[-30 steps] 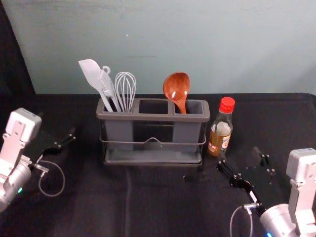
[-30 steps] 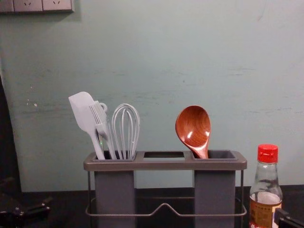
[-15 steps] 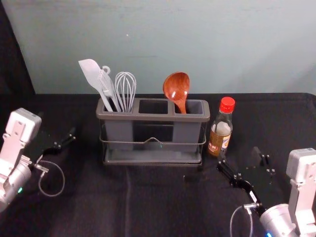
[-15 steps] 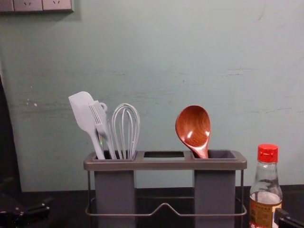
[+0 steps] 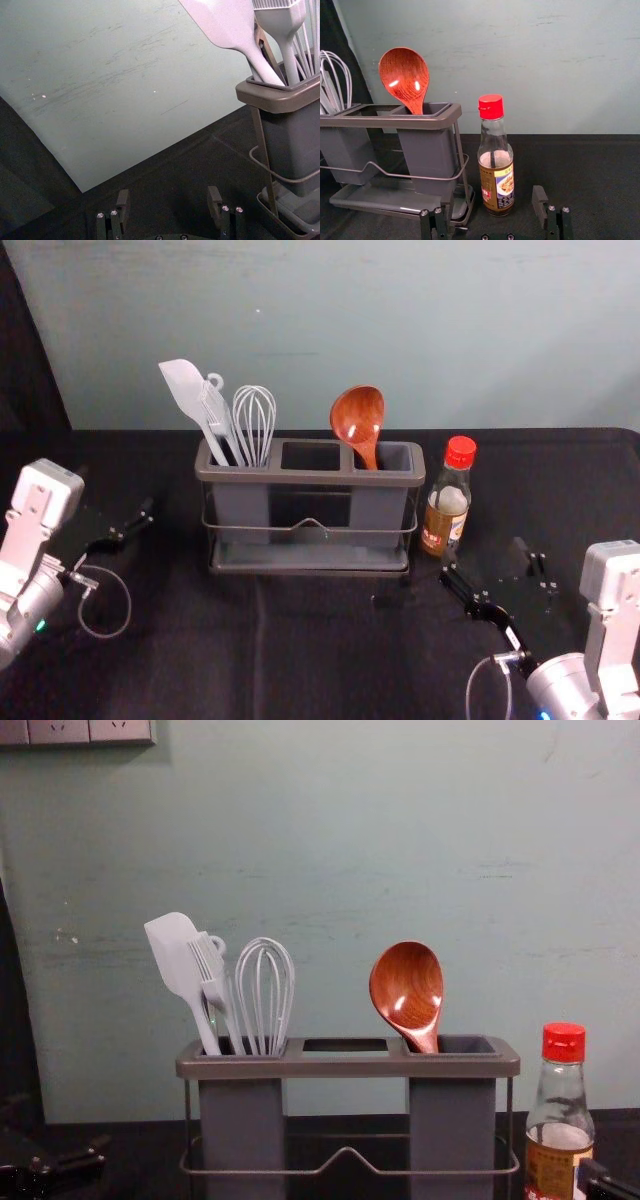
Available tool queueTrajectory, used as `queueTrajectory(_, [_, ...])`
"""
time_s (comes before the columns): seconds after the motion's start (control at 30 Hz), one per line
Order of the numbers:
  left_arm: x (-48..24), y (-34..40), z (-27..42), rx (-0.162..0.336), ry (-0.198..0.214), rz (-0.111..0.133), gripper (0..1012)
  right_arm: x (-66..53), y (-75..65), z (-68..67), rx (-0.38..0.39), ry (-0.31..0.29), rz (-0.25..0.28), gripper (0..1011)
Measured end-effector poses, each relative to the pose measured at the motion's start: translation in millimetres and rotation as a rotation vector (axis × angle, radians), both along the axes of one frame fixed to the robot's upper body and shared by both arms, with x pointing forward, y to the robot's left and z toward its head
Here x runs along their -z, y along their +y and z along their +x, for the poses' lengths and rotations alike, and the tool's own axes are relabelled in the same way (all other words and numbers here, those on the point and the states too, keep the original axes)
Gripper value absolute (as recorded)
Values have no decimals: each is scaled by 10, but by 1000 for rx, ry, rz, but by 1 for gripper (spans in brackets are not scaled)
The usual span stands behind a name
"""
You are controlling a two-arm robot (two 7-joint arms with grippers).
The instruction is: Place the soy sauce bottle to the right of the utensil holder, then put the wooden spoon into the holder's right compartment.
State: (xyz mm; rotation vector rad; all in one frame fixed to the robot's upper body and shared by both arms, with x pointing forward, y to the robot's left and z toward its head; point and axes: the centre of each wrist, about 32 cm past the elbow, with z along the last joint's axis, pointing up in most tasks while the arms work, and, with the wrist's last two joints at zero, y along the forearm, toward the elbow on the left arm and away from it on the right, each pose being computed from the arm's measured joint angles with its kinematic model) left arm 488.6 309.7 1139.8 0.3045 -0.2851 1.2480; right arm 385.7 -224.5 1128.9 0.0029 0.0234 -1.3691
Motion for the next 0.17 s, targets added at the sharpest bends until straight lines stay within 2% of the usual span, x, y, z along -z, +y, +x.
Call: queueTrajectory(0.17, [0, 0, 0, 0, 0, 0, 1011, 0, 0, 0, 0, 0, 0, 1004])
